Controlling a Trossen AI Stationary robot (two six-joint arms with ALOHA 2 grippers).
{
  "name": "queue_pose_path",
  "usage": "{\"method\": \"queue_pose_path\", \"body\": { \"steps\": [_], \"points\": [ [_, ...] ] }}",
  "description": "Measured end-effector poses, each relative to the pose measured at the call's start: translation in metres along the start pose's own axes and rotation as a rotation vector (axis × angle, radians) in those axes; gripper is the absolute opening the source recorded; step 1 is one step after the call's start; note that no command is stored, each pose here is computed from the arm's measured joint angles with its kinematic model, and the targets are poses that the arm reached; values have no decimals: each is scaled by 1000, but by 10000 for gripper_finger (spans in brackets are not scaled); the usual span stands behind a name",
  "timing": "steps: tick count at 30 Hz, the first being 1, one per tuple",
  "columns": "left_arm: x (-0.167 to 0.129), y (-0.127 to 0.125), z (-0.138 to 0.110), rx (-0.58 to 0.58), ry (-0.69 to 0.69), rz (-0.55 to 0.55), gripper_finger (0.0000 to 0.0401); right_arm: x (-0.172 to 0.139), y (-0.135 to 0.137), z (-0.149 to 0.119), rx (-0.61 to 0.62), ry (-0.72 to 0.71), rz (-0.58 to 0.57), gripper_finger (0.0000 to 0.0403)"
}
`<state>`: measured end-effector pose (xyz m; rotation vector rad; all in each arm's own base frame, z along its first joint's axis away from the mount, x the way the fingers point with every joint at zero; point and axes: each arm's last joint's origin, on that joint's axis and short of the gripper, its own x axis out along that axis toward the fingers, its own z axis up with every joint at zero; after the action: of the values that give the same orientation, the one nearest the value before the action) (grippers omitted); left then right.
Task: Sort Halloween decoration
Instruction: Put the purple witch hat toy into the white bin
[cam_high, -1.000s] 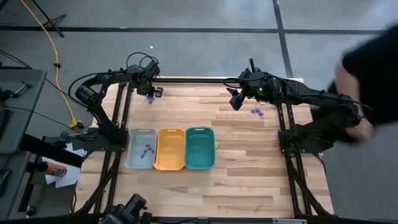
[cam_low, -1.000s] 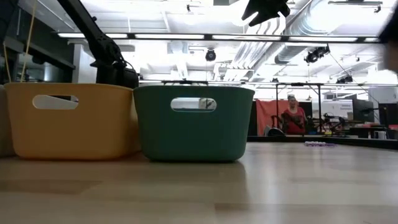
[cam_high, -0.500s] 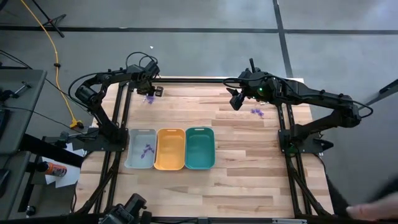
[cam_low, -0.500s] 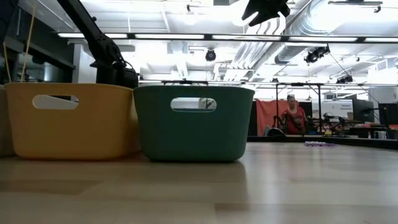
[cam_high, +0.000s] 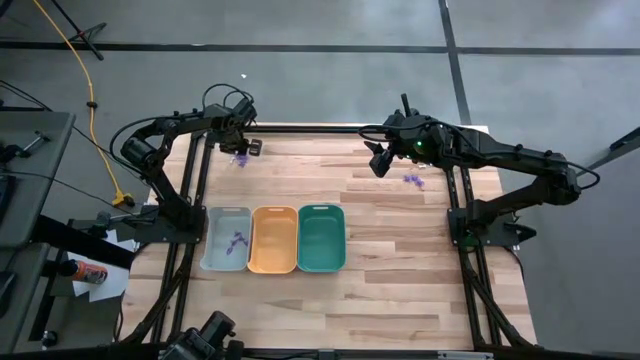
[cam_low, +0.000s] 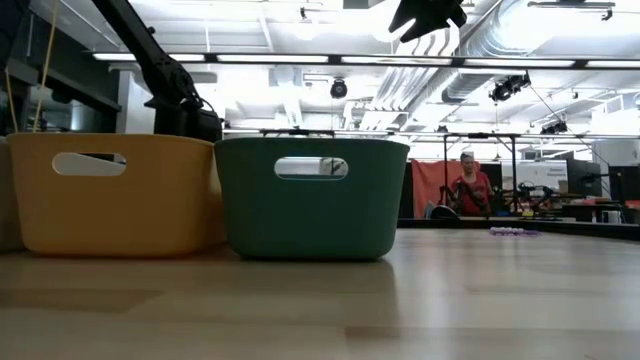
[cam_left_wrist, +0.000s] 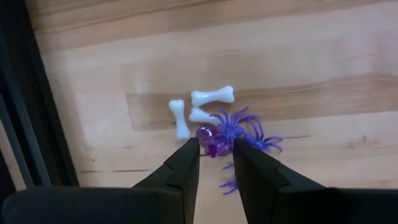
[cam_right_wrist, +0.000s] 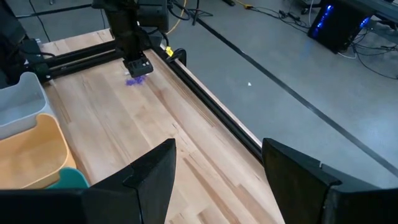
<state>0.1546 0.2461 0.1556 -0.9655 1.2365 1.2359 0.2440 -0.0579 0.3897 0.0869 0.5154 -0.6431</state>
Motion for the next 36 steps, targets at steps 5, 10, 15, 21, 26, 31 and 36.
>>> {"method": "queue_pose_path", "body": {
  "steps": [5, 10, 15, 21, 26, 31, 36],
  "points": [
    [0, 0, 0, 0, 4, 4, 80, 0, 0, -1, 13, 10, -2, 233],
    [0, 0, 0, -1, -9, 16, 52, 0, -1, -3, 22, 29, -6, 233],
    [0, 0, 0, 0, -3, 11, 10, 0, -1, -4, 22, 40, -9, 233],
    [0, 1, -1, 21, 13, 16, 5, 0, -1, -4, 24, 40, -10, 233],
    [0, 1, -1, 33, 11, 19, 1, 0, -1, -4, 24, 41, -11, 233],
    [-5, 2, -2, 62, -4, 12, 1, 0, -1, -4, 24, 40, -10, 233],
    [-28, 6, 3, 63, -86, -21, 0, 0, -1, -4, 17, 41, -10, 233]
  ]
}}
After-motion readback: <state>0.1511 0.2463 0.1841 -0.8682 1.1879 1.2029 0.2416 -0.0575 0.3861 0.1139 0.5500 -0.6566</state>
